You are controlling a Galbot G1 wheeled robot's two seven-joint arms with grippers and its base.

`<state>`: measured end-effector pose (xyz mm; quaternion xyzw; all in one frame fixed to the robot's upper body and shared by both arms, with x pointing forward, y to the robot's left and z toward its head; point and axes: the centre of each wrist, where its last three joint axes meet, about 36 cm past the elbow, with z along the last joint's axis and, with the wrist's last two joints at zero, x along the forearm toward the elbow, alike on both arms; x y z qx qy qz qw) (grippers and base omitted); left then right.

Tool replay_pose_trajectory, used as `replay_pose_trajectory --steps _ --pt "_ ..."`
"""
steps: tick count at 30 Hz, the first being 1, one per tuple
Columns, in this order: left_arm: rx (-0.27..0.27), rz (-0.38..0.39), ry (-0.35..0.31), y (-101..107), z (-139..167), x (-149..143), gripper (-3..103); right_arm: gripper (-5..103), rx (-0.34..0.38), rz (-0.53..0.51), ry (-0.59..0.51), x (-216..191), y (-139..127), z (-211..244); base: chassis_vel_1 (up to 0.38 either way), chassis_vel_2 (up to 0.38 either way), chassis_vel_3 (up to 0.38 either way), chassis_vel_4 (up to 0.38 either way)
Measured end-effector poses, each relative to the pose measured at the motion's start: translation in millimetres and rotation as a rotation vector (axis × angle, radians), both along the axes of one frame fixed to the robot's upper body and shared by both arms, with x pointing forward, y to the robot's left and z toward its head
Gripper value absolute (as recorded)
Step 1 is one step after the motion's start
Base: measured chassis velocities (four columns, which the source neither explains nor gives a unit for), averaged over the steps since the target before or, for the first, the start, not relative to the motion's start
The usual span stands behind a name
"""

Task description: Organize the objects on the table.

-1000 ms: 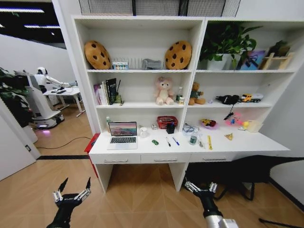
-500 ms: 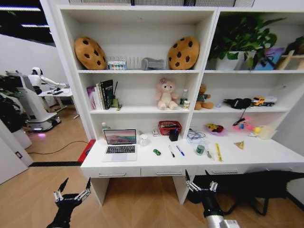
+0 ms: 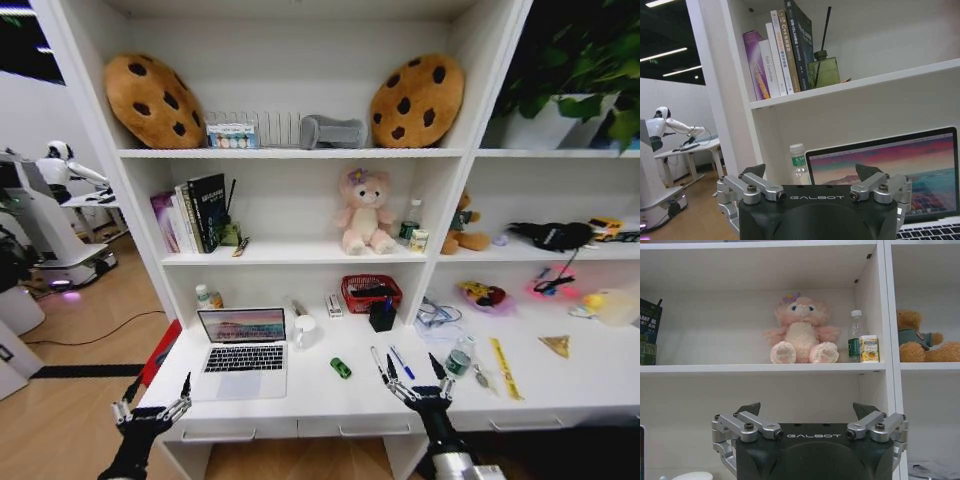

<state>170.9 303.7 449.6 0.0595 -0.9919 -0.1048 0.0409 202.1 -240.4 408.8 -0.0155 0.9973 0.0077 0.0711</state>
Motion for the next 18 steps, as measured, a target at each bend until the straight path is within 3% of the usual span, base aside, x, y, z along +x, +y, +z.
replay_pose_trajectory --steps 5,14,18 --pt "0.019 -0.017 -0.012 1 4 2 100 100 -0.008 0.004 0.010 0 -2 1 -0.053 0.081 0.060 -0.029" --pt "0.005 -0.026 -0.030 5 9 8 99 100 -0.011 -0.001 0.034 2 -3 4 0.018 -0.035 -0.027 0.026" --pt "-0.011 -0.034 -0.018 16 7 13 84 100 -0.015 -0.010 0.044 8 -6 -2 0.000 0.000 0.000 0.000"
